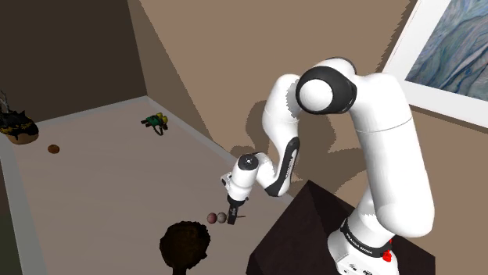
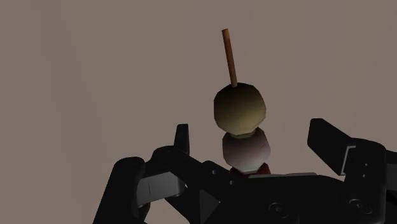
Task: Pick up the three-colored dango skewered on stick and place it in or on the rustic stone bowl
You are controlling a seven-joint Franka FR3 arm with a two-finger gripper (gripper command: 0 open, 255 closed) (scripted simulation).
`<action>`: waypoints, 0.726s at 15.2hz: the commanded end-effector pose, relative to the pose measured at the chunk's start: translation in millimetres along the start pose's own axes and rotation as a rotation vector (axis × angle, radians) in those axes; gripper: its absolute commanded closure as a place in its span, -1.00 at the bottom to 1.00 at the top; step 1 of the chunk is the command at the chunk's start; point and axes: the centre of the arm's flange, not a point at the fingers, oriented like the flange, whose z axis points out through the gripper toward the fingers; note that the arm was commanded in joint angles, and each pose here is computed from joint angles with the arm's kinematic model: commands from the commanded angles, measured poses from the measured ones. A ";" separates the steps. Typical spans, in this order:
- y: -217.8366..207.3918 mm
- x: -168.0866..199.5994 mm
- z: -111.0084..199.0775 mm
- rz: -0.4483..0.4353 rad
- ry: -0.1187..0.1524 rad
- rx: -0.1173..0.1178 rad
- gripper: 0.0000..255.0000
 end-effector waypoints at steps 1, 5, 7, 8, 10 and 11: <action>-0.1 -0.8 11.6 -0.004 -0.001 0.001 -1.00; -0.1 -0.8 35.8 -0.004 -0.001 0.001 -1.00; -0.1 -0.8 35.8 -0.004 -0.001 0.001 -1.00; -0.1 -0.8 35.8 -0.004 -0.001 0.000 -1.00; -0.1 -0.8 35.8 -0.004 -0.001 0.001 -1.00; -0.1 -0.8 35.8 -0.004 -0.001 0.001 -1.00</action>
